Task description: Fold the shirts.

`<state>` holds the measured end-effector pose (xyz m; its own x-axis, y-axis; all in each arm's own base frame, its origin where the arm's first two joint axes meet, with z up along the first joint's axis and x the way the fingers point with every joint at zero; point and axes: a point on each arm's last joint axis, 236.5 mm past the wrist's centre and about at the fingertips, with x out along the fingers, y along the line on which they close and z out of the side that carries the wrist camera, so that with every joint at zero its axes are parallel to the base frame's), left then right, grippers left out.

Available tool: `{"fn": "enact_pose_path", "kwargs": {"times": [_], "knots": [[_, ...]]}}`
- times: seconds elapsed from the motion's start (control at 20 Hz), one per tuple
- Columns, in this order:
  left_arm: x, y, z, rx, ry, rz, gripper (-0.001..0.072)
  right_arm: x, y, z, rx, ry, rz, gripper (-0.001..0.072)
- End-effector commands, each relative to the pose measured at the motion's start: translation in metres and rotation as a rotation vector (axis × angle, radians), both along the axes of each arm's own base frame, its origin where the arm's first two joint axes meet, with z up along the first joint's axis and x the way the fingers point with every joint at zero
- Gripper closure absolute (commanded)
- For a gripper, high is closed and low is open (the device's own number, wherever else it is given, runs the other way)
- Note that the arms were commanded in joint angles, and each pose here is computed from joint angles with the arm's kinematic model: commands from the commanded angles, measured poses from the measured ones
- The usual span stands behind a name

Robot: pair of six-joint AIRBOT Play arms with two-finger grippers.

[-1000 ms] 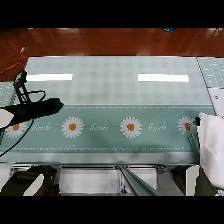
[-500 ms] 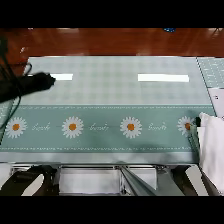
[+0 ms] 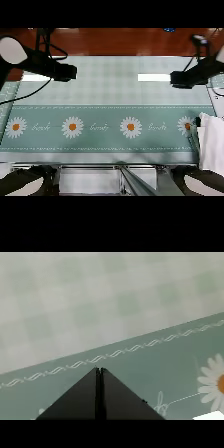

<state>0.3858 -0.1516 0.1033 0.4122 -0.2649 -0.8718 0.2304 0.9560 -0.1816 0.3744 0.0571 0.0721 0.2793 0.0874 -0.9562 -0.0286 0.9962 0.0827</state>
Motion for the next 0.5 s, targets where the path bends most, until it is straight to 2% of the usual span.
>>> {"fn": "enact_pose_path", "kwargs": {"times": [0.0,0.45], "knots": [[-0.0121,0.0310,-0.0460,0.105,0.127,0.091,0.0687,0.0064,0.0097,-0.0426,-0.139,0.088,0.057,0.0690],[-0.0125,0.0310,-0.0475,0.107,0.130,0.088,0.0687,0.0120,0.0099,-0.0451,-0.137,0.074,0.038,0.0690]]}}
